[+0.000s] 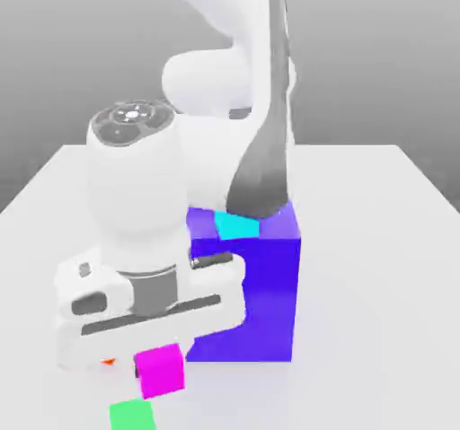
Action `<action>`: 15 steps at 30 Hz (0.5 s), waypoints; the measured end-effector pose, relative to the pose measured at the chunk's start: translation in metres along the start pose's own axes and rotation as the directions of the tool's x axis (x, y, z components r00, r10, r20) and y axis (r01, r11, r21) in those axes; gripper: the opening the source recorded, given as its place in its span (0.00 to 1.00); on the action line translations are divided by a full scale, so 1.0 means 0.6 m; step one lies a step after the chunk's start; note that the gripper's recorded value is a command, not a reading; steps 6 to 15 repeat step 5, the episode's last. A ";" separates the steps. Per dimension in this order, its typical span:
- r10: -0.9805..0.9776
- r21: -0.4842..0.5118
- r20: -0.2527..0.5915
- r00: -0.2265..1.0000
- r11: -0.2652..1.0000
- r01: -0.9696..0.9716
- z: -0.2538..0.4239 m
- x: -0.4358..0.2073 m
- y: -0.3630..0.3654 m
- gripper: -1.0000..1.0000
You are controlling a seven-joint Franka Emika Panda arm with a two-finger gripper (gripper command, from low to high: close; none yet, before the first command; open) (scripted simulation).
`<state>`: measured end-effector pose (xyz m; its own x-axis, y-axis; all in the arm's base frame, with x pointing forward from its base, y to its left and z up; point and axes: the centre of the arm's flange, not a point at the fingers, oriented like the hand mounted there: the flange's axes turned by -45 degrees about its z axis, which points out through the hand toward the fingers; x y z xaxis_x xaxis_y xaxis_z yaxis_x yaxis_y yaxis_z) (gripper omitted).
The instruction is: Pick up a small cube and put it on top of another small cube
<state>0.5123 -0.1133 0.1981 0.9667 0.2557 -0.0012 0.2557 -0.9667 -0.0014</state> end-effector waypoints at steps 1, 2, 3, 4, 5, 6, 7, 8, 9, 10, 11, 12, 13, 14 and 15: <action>0.007 0.000 0.000 1.000 1.000 -0.007 0.020 -0.002 0.004 1.00; 0.007 0.000 0.000 1.000 1.000 -0.007 0.020 -0.002 0.004 1.00; 0.007 0.000 0.000 1.000 1.000 -0.007 0.020 -0.002 0.004 1.00; 0.007 0.000 0.000 1.000 1.000 -0.007 0.020 -0.002 0.004 1.00; 0.007 0.000 0.000 1.000 1.000 -0.007 0.020 -0.002 0.004 1.00; 0.007 0.000 0.000 1.000 1.000 -0.007 0.020 -0.002 0.004 1.00; 0.007 0.000 0.000 1.000 1.000 -0.007 0.020 -0.002 0.004 1.00; 0.007 0.000 0.000 1.000 1.000 -0.007 0.020 -0.002 0.004 1.00; 0.007 0.000 0.000 1.000 1.000 -0.007 0.020 -0.002 0.004 1.00; 0.007 0.000 0.000 1.000 1.000 -0.007 0.020 -0.002 0.004 1.00; 0.007 0.000 0.000 1.000 1.000 -0.007 0.020 -0.002 0.004 1.00; 0.007 0.000 0.000 1.000 1.000 -0.007 0.020 -0.002 0.004 1.00; 0.007 0.000 0.000 1.000 1.000 -0.007 0.020 -0.002 0.004 1.00; 0.007 0.000 0.000 1.000 1.000 -0.007 0.020 -0.002 0.004 1.00; 0.007 0.000 0.000 1.000 1.000 -0.007 0.020 -0.002 0.004 1.00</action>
